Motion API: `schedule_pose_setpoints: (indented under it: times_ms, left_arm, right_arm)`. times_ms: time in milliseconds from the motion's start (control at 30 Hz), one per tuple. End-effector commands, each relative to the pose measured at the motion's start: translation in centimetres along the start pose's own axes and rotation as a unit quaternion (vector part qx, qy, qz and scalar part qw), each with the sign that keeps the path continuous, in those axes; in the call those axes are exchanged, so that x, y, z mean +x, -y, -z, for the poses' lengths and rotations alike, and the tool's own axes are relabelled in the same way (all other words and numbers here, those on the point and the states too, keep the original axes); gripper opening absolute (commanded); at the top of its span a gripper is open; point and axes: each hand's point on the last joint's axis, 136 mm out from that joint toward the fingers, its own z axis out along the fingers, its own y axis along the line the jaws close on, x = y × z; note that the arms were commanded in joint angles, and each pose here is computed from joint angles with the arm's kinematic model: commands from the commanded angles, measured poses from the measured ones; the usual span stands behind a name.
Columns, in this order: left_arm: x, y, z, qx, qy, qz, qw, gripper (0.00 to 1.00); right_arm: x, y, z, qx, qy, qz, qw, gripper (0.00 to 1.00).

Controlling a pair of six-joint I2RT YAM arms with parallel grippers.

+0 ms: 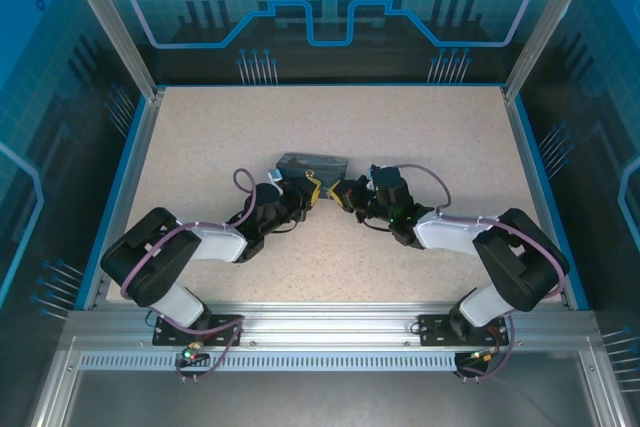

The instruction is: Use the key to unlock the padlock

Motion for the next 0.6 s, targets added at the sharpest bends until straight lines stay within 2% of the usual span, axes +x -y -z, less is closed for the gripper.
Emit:
schedule_pose_setpoints:
  times_ms: [0, 200, 567]
  left_arm:
    - [2.2, 2.0, 0.1, 0.041, -0.043, 0.001, 0.998, 0.0]
    - [2.5, 2.0, 0.1, 0.042, -0.045, 0.0, 0.998, 0.0]
    - [2.8, 1.7, 0.0, 0.038, -0.048, -0.004, 0.998, 0.0]
  right_arm:
    - [-0.1, -1.4, -0.2, -0.035, 0.001, -0.028, 0.999, 0.0]
    - [-0.1, -1.5, -0.2, -0.058, -0.001, -0.073, 0.996, 0.0]
    - [0.0, -2.7, 0.1, -0.067, 0.002, -0.068, 0.995, 0.0]
